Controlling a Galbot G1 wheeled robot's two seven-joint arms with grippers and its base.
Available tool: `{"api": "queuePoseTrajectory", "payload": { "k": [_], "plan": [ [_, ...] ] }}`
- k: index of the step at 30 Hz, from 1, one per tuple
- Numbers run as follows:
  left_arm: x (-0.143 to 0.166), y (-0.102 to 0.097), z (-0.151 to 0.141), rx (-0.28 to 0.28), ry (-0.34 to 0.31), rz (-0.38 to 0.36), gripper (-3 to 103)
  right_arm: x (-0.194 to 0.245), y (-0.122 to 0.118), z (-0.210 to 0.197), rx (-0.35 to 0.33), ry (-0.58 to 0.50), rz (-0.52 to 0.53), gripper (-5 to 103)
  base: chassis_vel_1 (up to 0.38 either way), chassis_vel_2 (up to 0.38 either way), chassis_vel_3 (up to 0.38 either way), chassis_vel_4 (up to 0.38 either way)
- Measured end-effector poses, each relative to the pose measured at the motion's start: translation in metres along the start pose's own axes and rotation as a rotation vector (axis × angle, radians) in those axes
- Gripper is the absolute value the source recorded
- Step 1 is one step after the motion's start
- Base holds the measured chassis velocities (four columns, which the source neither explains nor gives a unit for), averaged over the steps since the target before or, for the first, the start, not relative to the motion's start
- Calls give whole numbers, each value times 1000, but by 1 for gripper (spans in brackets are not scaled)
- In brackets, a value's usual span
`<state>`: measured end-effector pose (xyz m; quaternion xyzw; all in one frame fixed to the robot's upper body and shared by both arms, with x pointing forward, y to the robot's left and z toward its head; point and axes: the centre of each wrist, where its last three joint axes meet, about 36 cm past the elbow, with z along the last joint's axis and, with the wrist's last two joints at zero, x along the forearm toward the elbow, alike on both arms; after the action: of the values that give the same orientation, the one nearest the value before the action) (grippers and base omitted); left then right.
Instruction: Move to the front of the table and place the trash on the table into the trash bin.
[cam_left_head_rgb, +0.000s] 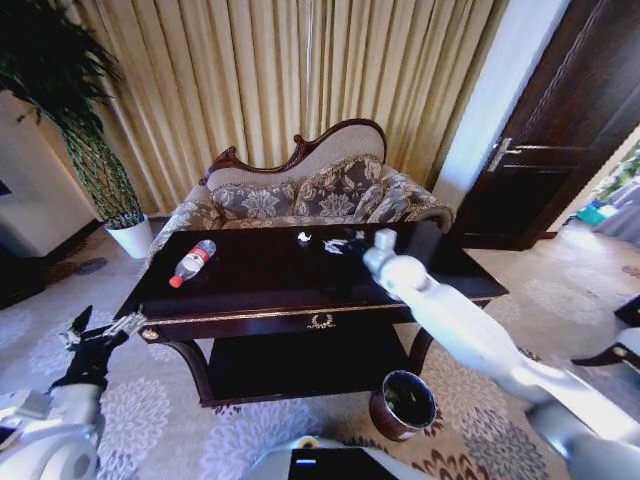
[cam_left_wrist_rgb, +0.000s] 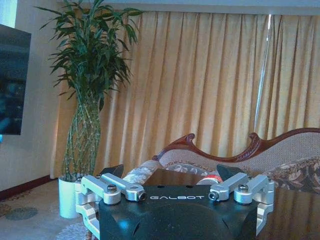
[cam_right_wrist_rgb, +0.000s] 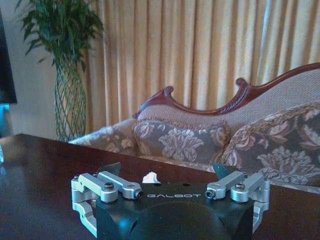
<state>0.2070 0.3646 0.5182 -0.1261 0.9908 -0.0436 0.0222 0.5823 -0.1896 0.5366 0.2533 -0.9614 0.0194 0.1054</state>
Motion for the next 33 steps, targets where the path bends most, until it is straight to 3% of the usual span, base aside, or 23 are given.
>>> {"api": "queuePoseTrajectory", "payload": {
  "k": [6, 16, 33],
  "plan": [
    [2, 2, 2, 3, 7, -17, 100, -30, 13, -17, 28, 114, 5, 100, 0, 0, 0, 0],
    [1, 0, 3, -3, 10, -12, 100, -87, 13, -50, -9, 217, 97, 100, 0, 0, 0, 0],
    [3, 2, 7, 7, 19, -23, 100, -123, 28, -33, -42, 311, 125, 100, 0, 0, 0, 0]
  ]
}}
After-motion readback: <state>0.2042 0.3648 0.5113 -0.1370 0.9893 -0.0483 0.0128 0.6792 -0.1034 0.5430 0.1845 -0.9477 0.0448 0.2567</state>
